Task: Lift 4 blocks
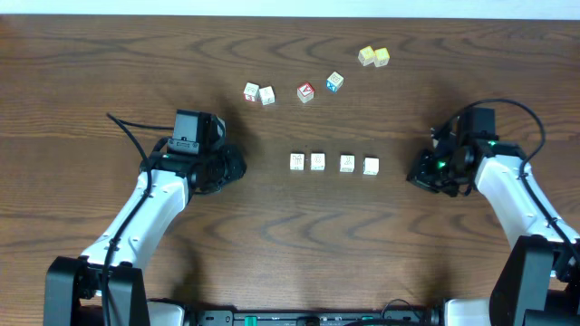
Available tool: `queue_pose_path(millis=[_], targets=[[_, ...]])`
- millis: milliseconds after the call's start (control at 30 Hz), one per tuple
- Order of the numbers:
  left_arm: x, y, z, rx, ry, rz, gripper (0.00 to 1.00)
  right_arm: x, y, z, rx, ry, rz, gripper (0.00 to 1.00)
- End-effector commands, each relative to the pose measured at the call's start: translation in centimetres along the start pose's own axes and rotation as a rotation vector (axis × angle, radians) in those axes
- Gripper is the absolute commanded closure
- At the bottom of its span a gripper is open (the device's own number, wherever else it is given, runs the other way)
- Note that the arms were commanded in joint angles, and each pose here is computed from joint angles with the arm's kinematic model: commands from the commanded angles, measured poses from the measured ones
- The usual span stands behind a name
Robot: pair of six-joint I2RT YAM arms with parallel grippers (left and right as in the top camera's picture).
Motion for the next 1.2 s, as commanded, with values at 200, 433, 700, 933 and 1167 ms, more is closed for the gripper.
queue_pose_path(millis=[200,433,700,933,1167], targets=[[2.8,0.0,-1.1,0.012,-0.128,0.084,0.93,-0.8,0.8,-1.2,0.073,0.013,0.041,0.99],[2.9,1.0,-3.7,0.030,-0.097,0.054,0.93,-0.1,1.0,-1.8,0.088,-0.016,0.041,0.99],[1.4,1.3,-5.4,-0.006,0.008,0.075,0.93,1.2,1.8,-2.8,0.112,-0.060,-0.005,0.99],[1.0,1.6,-5.5,0.008,0.028,0.078,0.93,1.5,1.5,-5.0,0.058,-0.053,-0.027,0.99],[1.2,1.9,-5.5,0.028,0.013,0.054,0.92,1.6,1.0,-6.4,0.058,-0.038,-0.051,0.99]])
Point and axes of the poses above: each gripper's point midway between its finger pads, its own z axis back along the fingers, its own y axis along the line the jaws close on, x = y × z, the point moved 3 cm from there along z, back along the fingers, and after that the axes turned 3 degrees about z, right-handed, at the moved point
